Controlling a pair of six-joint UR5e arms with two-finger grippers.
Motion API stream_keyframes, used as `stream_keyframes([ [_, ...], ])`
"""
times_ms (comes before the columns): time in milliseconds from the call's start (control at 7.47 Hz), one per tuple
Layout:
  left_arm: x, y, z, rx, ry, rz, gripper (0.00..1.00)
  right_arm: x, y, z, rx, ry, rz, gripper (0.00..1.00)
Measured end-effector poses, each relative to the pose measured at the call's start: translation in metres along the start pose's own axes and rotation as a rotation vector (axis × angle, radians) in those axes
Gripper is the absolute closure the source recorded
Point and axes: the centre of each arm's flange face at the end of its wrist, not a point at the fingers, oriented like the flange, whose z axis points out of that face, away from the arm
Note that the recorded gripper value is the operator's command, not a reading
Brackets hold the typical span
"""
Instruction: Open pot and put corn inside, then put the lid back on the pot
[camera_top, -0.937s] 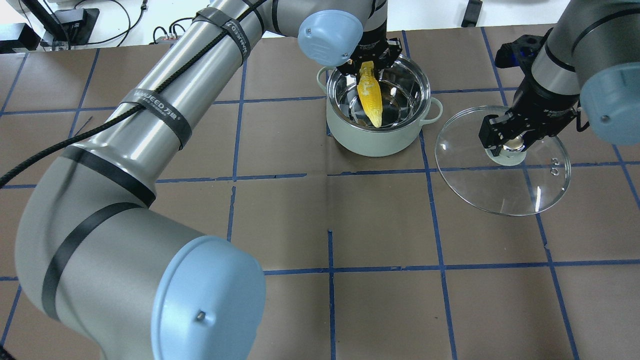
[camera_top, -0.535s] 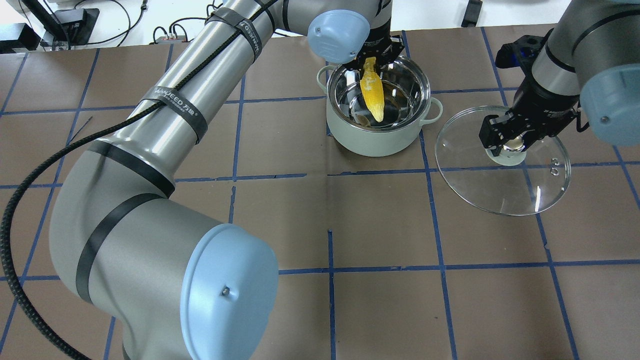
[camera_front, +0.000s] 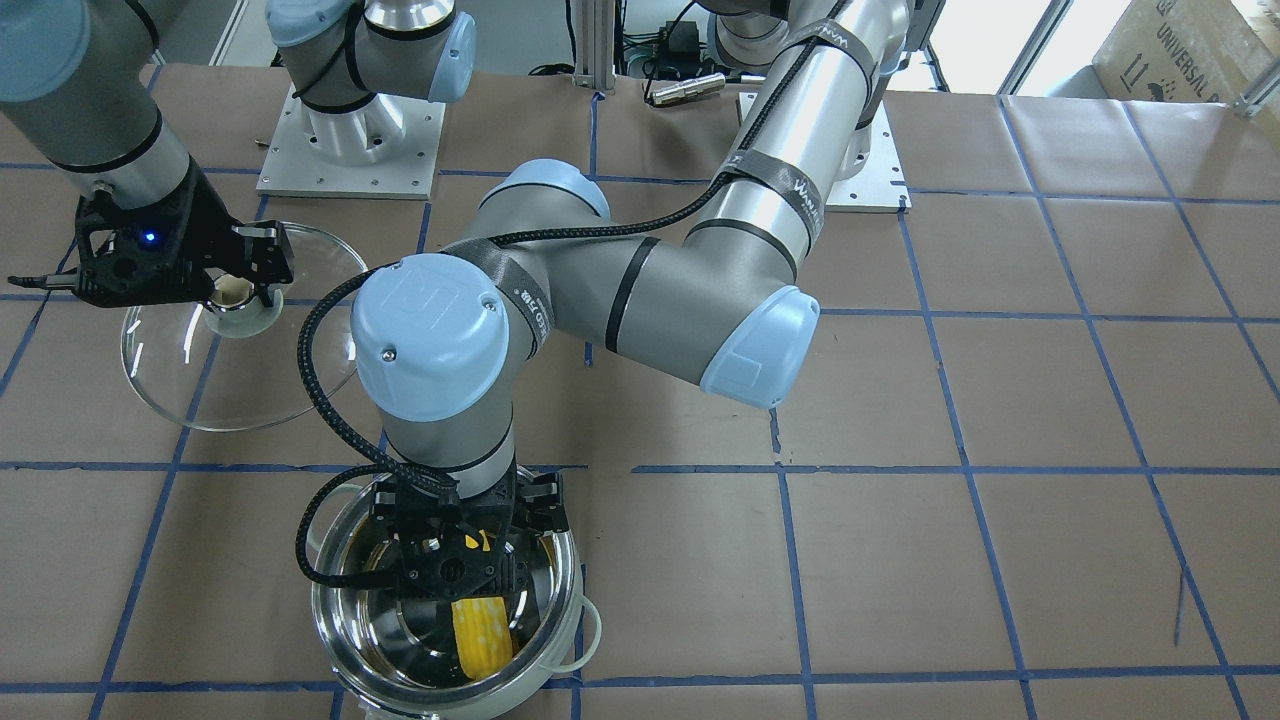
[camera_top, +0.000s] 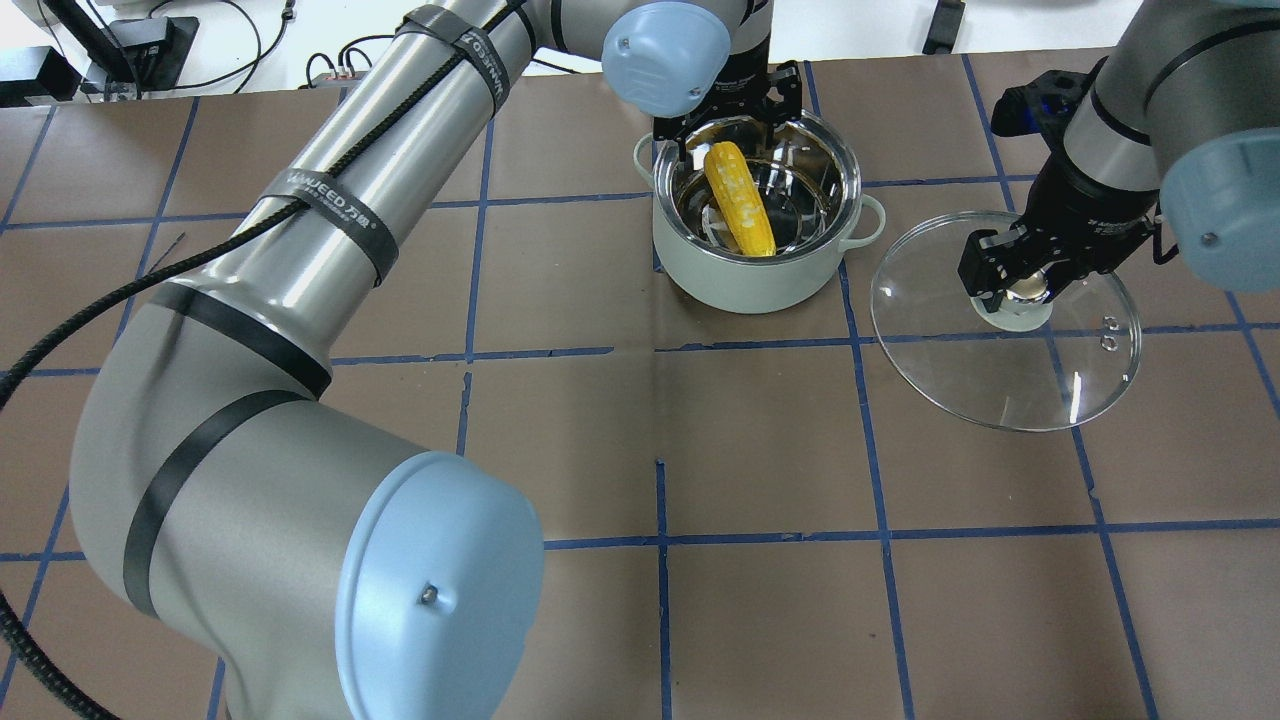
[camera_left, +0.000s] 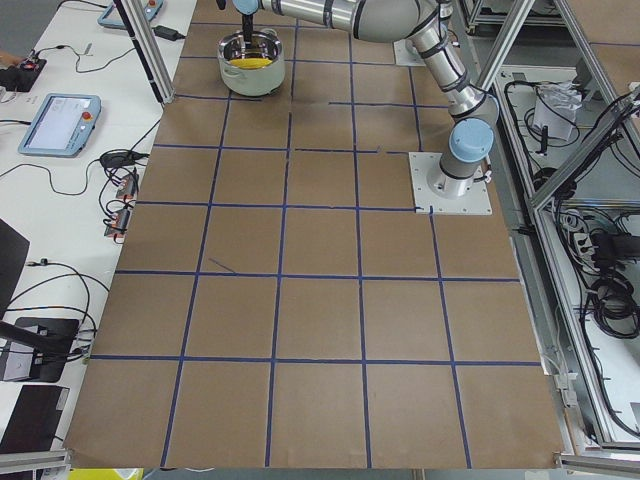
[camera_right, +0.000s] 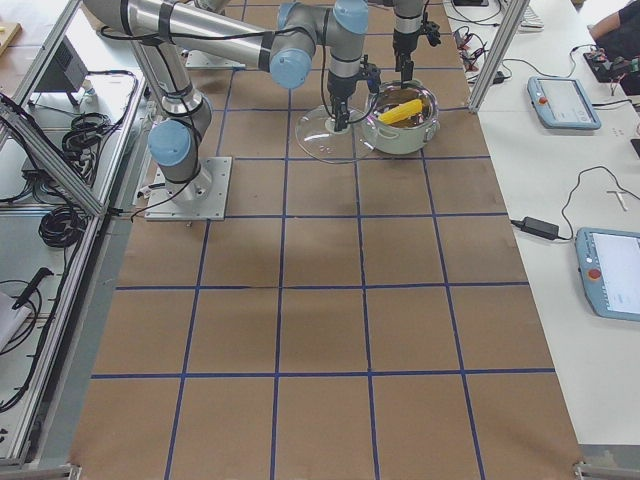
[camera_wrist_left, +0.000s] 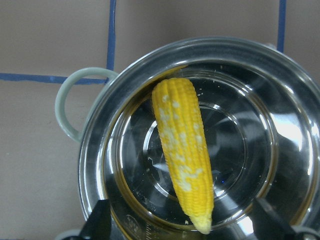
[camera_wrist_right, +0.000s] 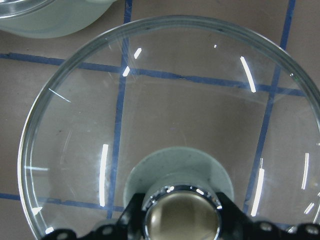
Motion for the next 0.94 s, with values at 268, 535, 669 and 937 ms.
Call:
stream_keyframes([
  [268,-0.016,0.006,-0.009,-0.064,-0.045,0.046,0.00,-0.004,-0.001,-0.005,0.011,0.001,0.002,0.66],
  [535,-0.053,0.009,-0.034,-0.136,-0.100,0.110,0.00,-0.028,-0.020,-0.024,0.050,0.001,-0.001,0.68],
  [669,-0.071,0.015,-0.042,-0.174,-0.117,0.128,0.01,-0.048,-0.042,-0.032,0.066,0.004,-0.027,0.70],
  [937,-0.121,0.028,-0.063,-0.216,-0.123,0.138,0.01,-0.089,-0.101,-0.046,0.097,0.012,-0.103,0.70],
])
